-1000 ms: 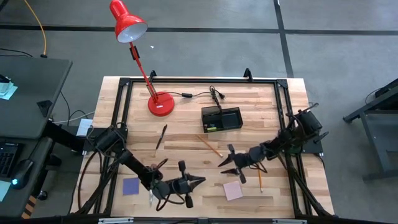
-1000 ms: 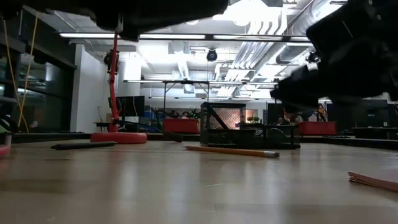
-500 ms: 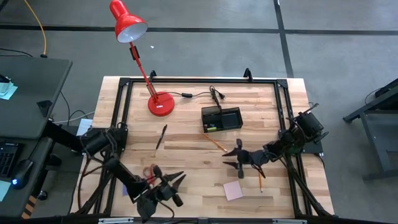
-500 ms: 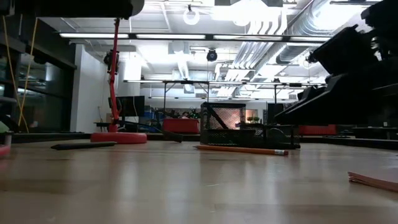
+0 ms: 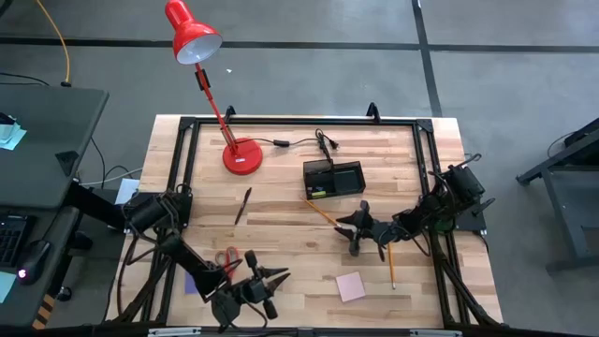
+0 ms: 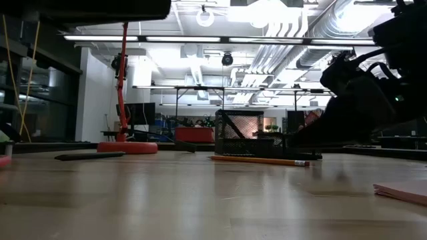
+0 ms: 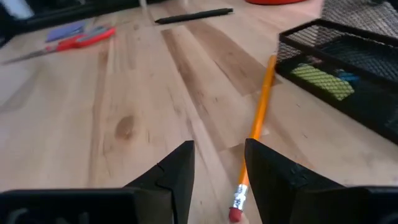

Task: Pick and place office supplies into organizer
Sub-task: Put the left orange pencil into the desk organizer

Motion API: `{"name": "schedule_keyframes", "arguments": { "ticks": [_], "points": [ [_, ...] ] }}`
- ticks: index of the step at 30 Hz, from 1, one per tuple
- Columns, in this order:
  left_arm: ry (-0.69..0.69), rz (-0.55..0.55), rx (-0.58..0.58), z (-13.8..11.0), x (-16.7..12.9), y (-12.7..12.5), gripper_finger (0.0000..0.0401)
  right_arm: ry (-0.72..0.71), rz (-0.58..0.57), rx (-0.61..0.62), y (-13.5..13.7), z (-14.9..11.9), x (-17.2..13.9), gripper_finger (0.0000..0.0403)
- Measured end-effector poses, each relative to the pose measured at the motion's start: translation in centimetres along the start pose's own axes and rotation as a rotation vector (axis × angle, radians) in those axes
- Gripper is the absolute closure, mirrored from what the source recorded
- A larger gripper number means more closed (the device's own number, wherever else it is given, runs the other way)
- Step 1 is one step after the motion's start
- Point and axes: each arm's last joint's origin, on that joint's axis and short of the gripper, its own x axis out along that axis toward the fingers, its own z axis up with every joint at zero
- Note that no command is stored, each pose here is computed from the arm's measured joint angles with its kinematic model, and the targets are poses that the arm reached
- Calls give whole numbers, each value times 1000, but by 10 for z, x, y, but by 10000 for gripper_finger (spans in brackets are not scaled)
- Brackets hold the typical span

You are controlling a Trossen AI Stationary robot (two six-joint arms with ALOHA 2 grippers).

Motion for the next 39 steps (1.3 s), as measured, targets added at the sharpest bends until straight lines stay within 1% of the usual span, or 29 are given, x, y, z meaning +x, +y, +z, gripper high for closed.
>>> {"name": "schedule_keyframes", "arguments": {
  "ticks": [2,4,8,12,17,21,24,27,29,31,36,39],
  "points": [
    [0,0,11,0,0,0,352,-4,-31,9,3,0,1,269],
    [0,0,14,0,0,0,352,7,-52,-16,8,0,4,269],
    [0,2,12,0,0,0,350,63,-88,-36,17,1,14,269],
    [0,3,20,0,0,0,352,132,-198,-107,24,3,25,269],
    [0,35,101,1,1,1,357,169,-259,-169,32,9,33,269],
    [-11,64,180,7,1,3,356,171,-249,-194,35,10,33,269],
    [-23,76,211,12,0,4,355,186,-252,-176,36,7,30,269],
    [-35,82,244,17,0,5,355,183,-310,-128,34,4,27,269],
    [-39,82,256,18,0,6,355,180,-357,-138,32,0,24,269],
    [-41,78,270,18,0,6,355,172,-375,-138,32,-1,22,269],
    [-40,81,271,18,3,7,355,184,-398,-121,30,-3,21,269],
    [-44,73,266,18,4,7,355,184,-380,-145,33,-3,19,269]
  ]
}}
